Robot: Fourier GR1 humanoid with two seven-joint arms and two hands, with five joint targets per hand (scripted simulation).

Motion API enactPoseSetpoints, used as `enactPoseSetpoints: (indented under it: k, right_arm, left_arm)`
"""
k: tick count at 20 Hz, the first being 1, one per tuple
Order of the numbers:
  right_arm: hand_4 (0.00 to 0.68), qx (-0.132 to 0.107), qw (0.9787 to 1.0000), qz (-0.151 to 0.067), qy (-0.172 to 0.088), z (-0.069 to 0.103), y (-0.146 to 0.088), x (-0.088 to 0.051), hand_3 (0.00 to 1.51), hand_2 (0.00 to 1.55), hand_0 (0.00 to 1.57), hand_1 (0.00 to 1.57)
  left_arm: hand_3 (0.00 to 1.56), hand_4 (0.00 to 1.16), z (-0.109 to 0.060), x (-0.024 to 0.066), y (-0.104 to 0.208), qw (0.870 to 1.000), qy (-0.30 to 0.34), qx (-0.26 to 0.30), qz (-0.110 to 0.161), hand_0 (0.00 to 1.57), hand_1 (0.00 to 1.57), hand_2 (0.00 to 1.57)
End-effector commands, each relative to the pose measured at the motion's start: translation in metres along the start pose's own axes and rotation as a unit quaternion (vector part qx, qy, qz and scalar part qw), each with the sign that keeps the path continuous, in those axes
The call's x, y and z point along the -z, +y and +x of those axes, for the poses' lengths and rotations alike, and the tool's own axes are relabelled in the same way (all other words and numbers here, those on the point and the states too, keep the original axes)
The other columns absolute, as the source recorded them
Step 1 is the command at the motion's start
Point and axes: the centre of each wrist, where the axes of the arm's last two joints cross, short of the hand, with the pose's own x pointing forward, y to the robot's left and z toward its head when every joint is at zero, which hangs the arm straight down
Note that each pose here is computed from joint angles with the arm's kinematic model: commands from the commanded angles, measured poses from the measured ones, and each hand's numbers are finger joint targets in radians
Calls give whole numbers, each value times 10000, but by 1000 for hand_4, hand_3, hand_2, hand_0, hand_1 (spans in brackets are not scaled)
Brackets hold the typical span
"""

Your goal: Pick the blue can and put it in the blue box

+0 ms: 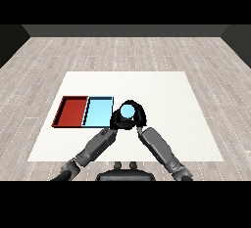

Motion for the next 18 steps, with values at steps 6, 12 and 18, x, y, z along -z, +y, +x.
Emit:
enactPoseSetpoints:
  k: [6, 12, 18]
  right_arm:
    - [0, -303, 9989, 350, 113, 10, 19, 17, 0, 0, 0, 0]
    - [0, -202, 9997, 150, -20, 67, -76, 110, 0, 0, 0, 0]
    - [0, -26, 9992, -67, -391, 267, -439, 38, 0, 0, 0, 0]
  left_arm:
    - [1535, 1122, -87, 27, -22, 9999, -128, -20, 36, 1571, 1571, 1571]
    - [1523, 1137, 37, 106, -10, 9992, -320, 178, 128, 1571, 1571, 1571]
    - [1537, 1155, 23, -58, 224, 9989, -226, 332, 255, 1571, 1571, 1571]
